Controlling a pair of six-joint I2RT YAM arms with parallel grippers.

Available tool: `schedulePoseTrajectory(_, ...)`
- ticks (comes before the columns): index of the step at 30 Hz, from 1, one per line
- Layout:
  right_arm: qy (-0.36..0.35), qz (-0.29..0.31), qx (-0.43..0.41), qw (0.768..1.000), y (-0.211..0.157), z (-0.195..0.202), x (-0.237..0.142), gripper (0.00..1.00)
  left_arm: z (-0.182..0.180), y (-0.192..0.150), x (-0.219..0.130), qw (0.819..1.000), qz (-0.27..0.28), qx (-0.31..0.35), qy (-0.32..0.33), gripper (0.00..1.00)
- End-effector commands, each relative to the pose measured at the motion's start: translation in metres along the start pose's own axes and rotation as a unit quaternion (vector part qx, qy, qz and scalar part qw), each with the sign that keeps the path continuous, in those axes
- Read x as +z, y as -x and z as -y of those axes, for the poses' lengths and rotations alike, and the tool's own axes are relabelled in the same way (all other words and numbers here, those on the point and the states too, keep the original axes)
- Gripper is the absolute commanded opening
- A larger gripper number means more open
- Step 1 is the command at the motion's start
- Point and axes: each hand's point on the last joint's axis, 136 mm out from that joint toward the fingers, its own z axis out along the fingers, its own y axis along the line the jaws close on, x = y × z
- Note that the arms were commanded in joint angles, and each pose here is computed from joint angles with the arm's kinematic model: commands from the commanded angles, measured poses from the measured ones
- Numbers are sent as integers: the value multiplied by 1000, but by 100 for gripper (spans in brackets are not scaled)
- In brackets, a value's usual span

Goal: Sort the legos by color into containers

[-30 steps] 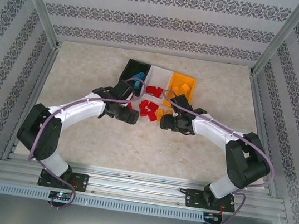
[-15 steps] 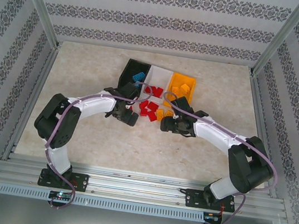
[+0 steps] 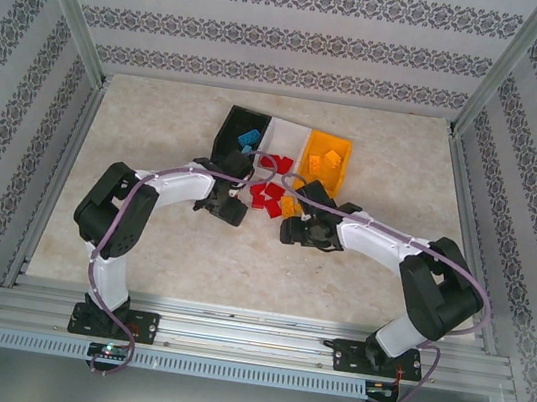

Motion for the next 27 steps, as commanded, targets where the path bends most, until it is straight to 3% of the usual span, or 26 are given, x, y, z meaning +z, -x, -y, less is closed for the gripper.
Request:
schedulePoseTrajectory(1, 5, 5, 3, 1000, 3, -8, 2, 65, -4, 1, 1, 1000, 6, -4, 5, 77)
schedulePoseTrajectory(5, 4, 2, 3, 1000, 0, -9, 4, 65, -5, -1, -6, 1000, 15, -12, 1, 72)
schedulePoseTrajectory(16, 39, 45, -14, 998, -5, -31, 18, 64, -1, -5, -45, 996, 62, -47, -34, 72)
schedulePoseTrajectory(24, 44, 62, -35, 996, -3, -42, 19, 64, 1, 21, -99, 984, 127, -81, -98, 71)
schedulePoseTrajectory(27, 44, 63, -38, 996, -1, -43, 17, 64, -4, 27, -104, 984, 131, -79, -95, 73)
